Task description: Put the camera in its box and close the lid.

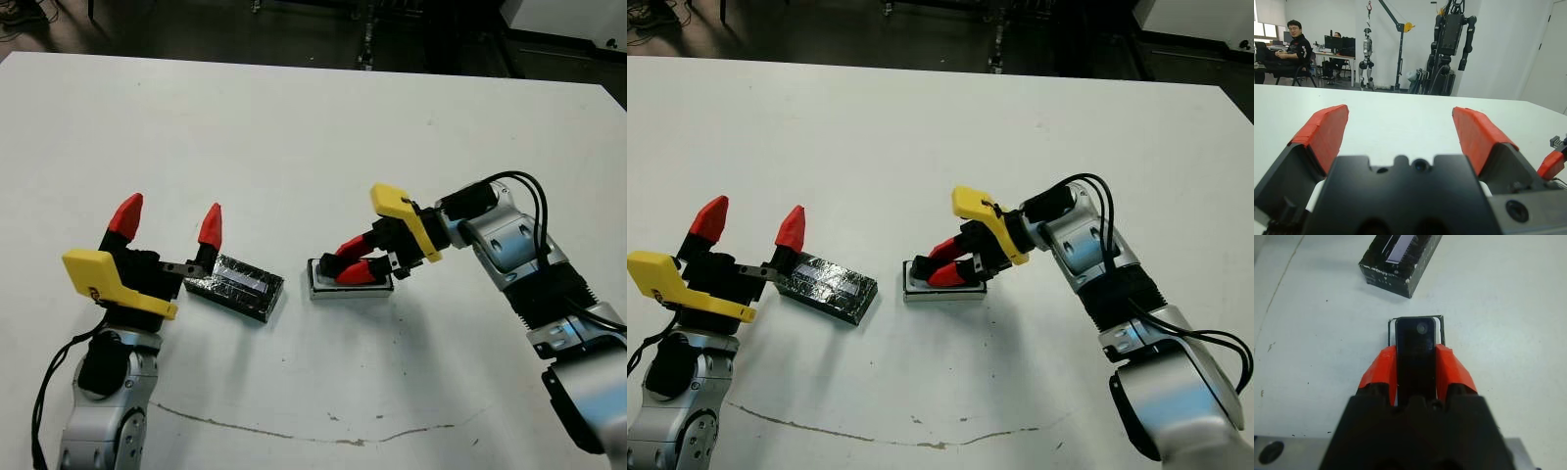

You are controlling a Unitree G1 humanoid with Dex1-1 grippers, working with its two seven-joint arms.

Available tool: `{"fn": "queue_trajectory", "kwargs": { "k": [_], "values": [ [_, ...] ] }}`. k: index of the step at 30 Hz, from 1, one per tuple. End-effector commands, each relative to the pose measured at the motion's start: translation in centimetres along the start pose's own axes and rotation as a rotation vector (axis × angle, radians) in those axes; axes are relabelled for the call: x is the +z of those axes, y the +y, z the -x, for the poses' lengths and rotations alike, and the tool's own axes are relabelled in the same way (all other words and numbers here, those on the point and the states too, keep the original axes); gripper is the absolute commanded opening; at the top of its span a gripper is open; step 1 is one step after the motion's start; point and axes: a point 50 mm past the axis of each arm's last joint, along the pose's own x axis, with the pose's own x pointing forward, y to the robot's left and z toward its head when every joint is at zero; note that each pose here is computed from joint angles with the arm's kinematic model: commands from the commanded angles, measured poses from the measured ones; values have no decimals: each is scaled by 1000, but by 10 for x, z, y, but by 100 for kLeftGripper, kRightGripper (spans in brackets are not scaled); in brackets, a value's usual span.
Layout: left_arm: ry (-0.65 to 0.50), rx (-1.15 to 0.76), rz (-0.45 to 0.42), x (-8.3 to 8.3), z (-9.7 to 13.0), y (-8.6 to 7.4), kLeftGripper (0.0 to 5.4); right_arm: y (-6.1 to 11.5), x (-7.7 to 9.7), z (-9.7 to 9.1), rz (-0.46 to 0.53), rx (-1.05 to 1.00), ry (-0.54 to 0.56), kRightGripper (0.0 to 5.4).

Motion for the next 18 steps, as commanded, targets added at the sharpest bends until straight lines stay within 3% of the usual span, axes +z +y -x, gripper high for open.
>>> {"fn": "queue_trajectory", "kwargs": {
  "k": [1,6,18],
  "values": [
    [26,6,-11,-3,3,1,540,1,-15,12,-42,-38,88,164],
    [27,5,-11,-3,3,1,540,1,-13,13,-28,-28,97,164],
    [33,9,-19,-3,4,1,540,0,-14,16,-71,36,80,351]
  ]
}}
